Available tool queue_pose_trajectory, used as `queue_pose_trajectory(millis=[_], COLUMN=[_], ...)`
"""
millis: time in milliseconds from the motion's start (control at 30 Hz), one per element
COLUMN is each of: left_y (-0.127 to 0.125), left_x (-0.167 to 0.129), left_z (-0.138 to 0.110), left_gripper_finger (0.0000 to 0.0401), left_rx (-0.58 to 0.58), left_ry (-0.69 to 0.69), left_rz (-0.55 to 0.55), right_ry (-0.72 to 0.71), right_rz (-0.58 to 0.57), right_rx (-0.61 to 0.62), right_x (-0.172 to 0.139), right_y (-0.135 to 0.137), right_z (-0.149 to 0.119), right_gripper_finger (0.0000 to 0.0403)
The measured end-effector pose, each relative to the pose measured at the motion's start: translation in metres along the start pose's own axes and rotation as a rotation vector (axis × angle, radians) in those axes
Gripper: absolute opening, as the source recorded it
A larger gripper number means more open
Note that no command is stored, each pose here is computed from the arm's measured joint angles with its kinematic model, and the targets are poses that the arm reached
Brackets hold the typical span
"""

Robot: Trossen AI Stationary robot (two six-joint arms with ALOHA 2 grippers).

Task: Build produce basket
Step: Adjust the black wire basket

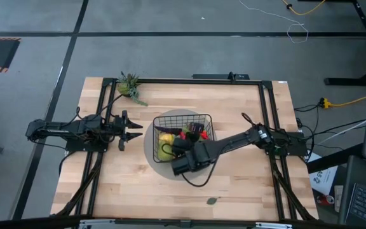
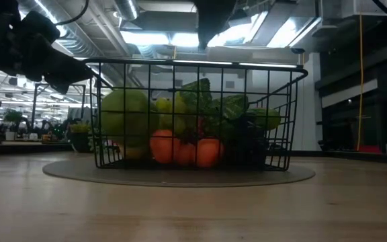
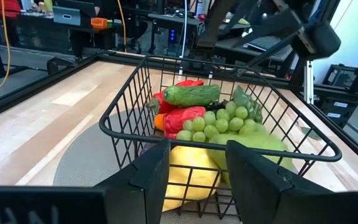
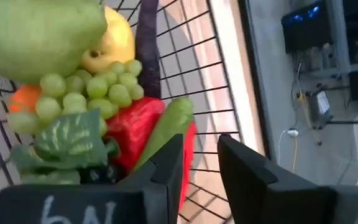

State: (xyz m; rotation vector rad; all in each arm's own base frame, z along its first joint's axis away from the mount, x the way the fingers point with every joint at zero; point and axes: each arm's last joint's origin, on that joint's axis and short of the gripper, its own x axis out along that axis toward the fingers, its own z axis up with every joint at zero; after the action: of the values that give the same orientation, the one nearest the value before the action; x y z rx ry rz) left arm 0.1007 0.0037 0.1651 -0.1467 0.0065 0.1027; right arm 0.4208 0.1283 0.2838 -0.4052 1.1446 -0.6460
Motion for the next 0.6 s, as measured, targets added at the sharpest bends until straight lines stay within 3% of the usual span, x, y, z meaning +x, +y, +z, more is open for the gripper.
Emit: queue_pose_trajectory(millis=[100, 233, 433, 600], left_y=[0.0, 0.0, 0.0, 0.0], left_x=[0.0, 0.0, 0.0, 0.0], left_z=[0.0, 0.0, 0.0, 0.0], left_gripper_finger=[0.0151, 0.0151, 0.0151, 0.0151], left_rx=[0.0, 0.0, 0.0, 0.0], left_ry=[0.0, 0.0, 0.0, 0.0], left_rz=[0.0, 0.0, 0.0, 0.001], right_ry=[-0.038, -0.079, -0.115, -0.007], right_rz=[-0.027, -0.043, -0.036, 0.083], right_rx=[-0.039, 0.0, 0.154, 0.388], right_x=[-0.009, -0.023, -0.04, -0.016], right_y=[-0.009, -0.041, -0.111, -0.17], right_z=[0.0, 0.001, -0.002, -0.003], right_gripper_finger=[0.0101, 0.0101, 0.0101, 0.0101])
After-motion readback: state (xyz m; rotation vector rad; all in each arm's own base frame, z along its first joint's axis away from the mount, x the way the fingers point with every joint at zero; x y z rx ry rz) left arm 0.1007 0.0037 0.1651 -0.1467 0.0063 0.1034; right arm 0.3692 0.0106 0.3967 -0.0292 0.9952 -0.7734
